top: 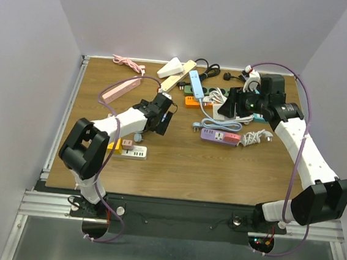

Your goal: Insert the plug

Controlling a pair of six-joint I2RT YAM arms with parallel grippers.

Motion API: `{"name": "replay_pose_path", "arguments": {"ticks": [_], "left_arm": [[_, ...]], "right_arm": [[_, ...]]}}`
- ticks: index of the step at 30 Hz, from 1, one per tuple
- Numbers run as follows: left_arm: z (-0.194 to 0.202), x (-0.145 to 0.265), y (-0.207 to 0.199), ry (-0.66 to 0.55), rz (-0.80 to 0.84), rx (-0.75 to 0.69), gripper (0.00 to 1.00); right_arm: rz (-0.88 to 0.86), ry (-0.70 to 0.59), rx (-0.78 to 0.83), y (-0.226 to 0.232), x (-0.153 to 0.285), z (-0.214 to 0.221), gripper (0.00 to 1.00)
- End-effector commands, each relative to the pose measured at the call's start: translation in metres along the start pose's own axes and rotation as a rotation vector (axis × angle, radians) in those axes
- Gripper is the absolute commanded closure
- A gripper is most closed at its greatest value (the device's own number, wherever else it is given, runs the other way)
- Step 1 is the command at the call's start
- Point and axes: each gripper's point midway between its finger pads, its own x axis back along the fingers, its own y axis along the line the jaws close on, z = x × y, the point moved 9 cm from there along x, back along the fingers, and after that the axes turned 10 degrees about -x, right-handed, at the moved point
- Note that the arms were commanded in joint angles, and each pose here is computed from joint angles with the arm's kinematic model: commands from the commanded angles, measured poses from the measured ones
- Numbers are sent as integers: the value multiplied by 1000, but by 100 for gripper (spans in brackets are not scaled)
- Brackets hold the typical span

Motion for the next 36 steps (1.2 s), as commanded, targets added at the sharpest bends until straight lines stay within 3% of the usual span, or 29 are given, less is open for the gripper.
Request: {"name": "replay_pose_path", "arguments": {"ticks": [1,11,15,18,19,21,24,25,26,27,30,36], "left_arm": [[9,-2,1,70,-51,-9,1],[26,-15,-6,139,-101,-21,2],[46,-29,-13,233,-108,-43,9],[54,-32,-16,264,-100,-53,24],[54,-33,-16,264,-99,-53,36],[55,-33,-16,270,-94,-60,44],[56,-33,-17,276,-83,-70,70],[55,-33,-17,276,-74,-74,90],[54,-33,-18,272,-65,-74,99],[52,-32,-20,268,-35,-69,100],[31,-21,-24,169,75,-30,100],[-31,38,-40,-187,518,67,100]], "right_arm": [[-38,-106,64,13,15,-12,99],[-45,-112,68,15,16,-14,100],[-44,-116,69,16,18,-14,100],[-41,-125,72,16,20,-15,100],[-41,-125,72,16,20,-14,100],[-41,-124,69,16,20,-14,100],[-37,-128,72,16,21,-14,100],[-31,-134,74,17,22,-15,100],[-29,-137,74,17,23,-15,100],[-23,-139,74,16,23,-15,99],[-17,-141,72,16,23,-16,100],[-2,-142,65,14,21,-15,100]]}}
